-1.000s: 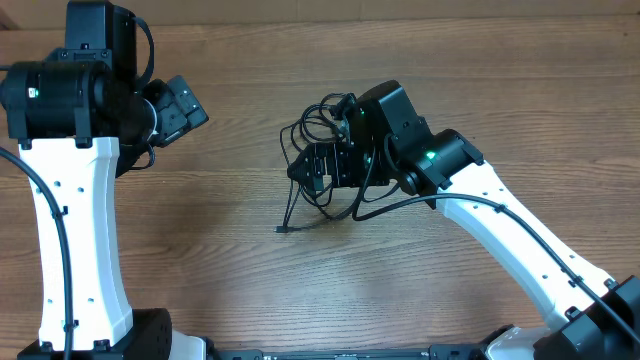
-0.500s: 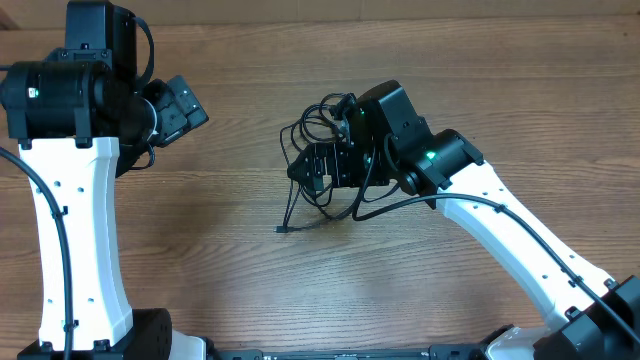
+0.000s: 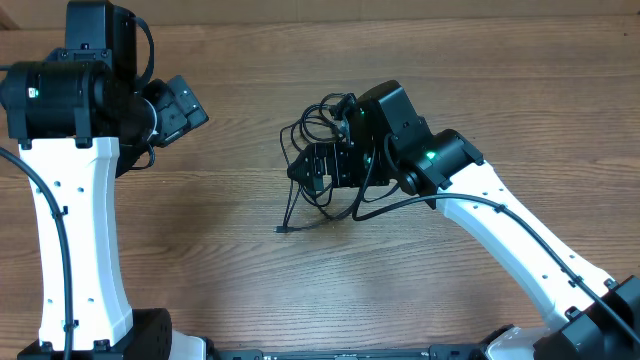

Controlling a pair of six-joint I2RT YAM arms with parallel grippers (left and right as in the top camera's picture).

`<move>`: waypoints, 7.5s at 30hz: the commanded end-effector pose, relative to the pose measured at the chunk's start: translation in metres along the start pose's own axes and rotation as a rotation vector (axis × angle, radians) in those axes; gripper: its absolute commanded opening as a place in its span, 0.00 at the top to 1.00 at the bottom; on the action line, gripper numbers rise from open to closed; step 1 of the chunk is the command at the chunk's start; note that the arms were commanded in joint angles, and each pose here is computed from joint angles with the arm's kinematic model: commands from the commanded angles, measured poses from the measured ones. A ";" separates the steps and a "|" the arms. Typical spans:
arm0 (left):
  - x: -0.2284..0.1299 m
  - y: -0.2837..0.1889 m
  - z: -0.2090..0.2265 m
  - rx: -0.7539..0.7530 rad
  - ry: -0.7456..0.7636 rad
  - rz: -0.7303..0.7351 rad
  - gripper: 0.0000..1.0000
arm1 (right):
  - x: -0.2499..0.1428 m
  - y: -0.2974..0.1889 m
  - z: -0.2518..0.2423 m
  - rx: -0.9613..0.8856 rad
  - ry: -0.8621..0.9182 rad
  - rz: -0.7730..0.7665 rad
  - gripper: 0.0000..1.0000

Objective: Untangle cables

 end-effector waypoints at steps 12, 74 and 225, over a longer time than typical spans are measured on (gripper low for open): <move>0.001 0.004 0.001 0.009 0.016 0.012 0.01 | 0.002 -0.001 0.005 0.016 0.007 -0.008 0.00; 0.001 0.004 0.001 0.010 0.016 0.013 0.00 | 0.002 0.038 -0.001 -0.044 -0.004 -0.026 0.19; 0.000 0.004 0.000 0.008 0.019 0.014 0.00 | -0.030 -0.232 -0.032 -0.329 0.123 -0.247 0.22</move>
Point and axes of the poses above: each gripper's point midway between its finger pads, its own y axis out along the fingers, its own z axis along the line the jaws close on, x = y × z, the point moved 7 cm from there along -y, back along the fingers, and after that the axes turned 2 degrees about y, right-handed, at the moved point
